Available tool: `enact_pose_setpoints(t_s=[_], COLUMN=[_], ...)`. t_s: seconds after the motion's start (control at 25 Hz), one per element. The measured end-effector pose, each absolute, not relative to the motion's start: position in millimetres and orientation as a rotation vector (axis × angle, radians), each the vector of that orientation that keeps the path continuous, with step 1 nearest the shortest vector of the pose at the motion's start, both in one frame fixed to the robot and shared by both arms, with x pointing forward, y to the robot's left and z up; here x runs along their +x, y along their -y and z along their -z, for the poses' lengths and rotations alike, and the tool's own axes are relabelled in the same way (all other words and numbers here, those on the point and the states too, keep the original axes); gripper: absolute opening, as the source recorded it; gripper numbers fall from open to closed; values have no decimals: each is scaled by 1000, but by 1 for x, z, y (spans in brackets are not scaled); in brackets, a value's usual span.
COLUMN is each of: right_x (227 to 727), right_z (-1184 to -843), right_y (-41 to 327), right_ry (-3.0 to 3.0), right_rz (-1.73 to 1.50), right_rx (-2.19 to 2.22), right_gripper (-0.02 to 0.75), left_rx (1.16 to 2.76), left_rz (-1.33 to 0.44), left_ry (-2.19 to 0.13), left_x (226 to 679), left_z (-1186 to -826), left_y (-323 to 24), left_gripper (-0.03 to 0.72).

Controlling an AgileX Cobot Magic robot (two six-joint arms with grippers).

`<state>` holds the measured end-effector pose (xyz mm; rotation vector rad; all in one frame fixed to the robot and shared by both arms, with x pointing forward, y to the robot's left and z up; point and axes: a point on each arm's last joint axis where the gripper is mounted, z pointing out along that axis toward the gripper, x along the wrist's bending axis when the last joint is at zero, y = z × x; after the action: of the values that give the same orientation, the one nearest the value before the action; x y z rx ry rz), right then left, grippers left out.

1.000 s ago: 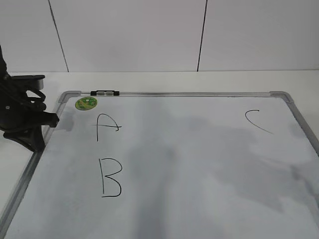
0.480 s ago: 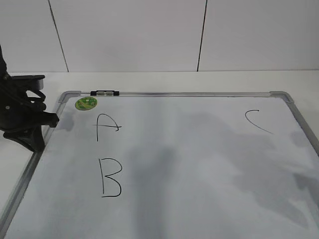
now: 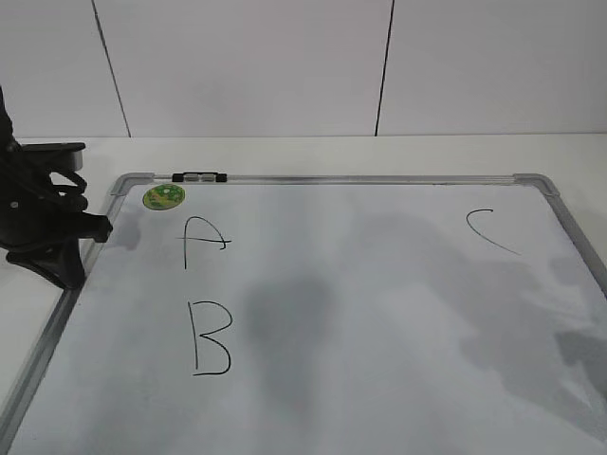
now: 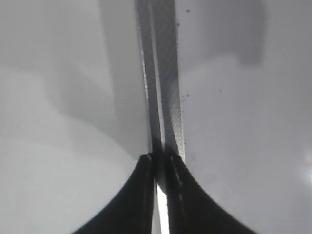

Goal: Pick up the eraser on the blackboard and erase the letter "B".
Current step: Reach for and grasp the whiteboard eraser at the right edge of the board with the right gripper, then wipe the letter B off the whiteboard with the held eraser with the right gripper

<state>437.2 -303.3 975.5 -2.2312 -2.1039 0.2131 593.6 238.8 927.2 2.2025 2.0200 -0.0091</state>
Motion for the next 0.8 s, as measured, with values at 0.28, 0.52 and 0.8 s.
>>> enact_pose_setpoints(t_s=[0.28, 0.52, 0.8], right_x=[443, 445, 445], right_z=[-967, -965, -964], right_y=[303, 302, 302], right_ry=[2091, 2081, 2077], right_rz=[-239, -241, -245], right_rx=[-2216, -2211, -2208], right_gripper=[618, 619, 619], left_rx=[2202, 2202, 2202], left_rz=[9, 9, 9], left_ry=[-2020, -2020, -2020], left_x=[594, 594, 594], left_z=[-927, -927, -927], left_y=[-239, -239, -239], left_gripper=[23, 22, 22])
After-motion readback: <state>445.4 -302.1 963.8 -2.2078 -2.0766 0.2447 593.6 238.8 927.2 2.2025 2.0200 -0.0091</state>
